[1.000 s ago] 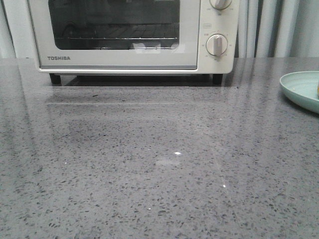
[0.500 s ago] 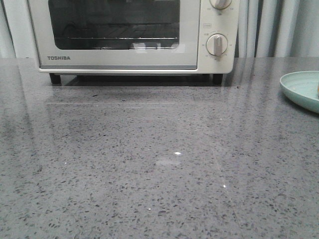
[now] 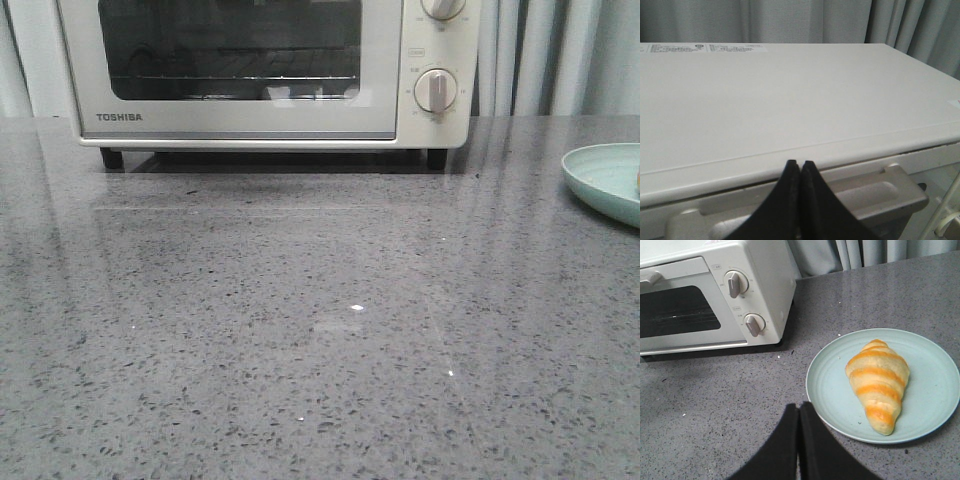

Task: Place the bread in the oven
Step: 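Pull the oven door handle down and outward with the left gripper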

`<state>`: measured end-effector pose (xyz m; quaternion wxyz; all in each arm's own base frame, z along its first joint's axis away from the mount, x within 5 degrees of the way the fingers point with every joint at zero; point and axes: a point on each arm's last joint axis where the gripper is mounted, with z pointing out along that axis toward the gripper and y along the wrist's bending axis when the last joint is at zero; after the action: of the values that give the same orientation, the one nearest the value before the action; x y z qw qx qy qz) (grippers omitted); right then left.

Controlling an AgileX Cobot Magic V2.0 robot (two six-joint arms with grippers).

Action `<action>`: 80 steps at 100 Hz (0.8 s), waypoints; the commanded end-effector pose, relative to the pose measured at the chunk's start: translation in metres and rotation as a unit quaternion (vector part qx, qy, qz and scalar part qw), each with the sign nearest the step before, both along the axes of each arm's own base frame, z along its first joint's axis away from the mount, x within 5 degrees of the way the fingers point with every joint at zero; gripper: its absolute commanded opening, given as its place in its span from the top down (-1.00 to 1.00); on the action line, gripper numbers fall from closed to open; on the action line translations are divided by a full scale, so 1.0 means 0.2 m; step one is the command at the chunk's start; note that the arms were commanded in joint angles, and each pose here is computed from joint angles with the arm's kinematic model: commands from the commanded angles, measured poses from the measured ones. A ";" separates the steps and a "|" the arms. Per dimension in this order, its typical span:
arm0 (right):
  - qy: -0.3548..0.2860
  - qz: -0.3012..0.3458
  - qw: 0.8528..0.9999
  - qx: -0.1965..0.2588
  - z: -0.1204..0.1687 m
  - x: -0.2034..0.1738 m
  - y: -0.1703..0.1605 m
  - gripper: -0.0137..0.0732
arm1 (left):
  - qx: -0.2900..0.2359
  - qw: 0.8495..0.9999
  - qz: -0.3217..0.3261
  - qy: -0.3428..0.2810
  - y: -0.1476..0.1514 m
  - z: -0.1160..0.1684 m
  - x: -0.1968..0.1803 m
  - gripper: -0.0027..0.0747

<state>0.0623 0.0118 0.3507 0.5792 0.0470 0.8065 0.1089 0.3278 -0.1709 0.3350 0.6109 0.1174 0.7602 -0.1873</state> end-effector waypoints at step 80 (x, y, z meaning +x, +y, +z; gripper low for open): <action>-0.015 0.003 1.000 0.000 0.06 0.00 0.00 0.84 | -0.077 0.994 -0.079 0.025 0.24 -0.03 -0.84 0.99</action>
<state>0.0612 0.0122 0.3501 0.5712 0.0455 0.8122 0.1094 0.1790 -0.1283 0.2894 0.5137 0.1350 0.8089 -0.2521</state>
